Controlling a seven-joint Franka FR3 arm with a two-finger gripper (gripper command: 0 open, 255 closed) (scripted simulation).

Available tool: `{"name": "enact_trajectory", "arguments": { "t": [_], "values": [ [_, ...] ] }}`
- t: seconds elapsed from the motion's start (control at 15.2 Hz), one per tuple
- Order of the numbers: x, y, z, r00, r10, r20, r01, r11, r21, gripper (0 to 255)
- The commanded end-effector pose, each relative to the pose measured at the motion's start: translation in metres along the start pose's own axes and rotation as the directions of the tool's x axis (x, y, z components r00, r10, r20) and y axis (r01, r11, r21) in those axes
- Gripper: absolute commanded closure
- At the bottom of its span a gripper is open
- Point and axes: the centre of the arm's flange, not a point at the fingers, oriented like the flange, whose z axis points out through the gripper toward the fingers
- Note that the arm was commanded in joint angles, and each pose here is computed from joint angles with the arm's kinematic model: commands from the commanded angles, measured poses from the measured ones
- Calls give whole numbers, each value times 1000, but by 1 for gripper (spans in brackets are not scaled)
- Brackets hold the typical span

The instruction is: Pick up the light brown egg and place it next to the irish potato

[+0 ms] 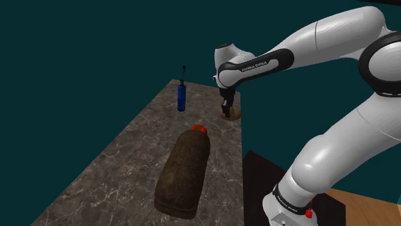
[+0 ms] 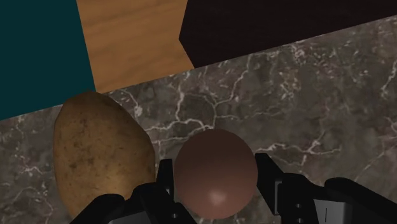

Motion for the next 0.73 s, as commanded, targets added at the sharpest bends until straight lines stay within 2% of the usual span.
{"name": "enact_trajectory", "arguments": {
  "t": [0.0, 0.66],
  "values": [
    [4, -2, 10, 1000, 0, -1, 0, 1000, 0, 255],
    [17, -10, 61, 1000, 0, -1, 0, 1000, 0, 255]
  ]
}}
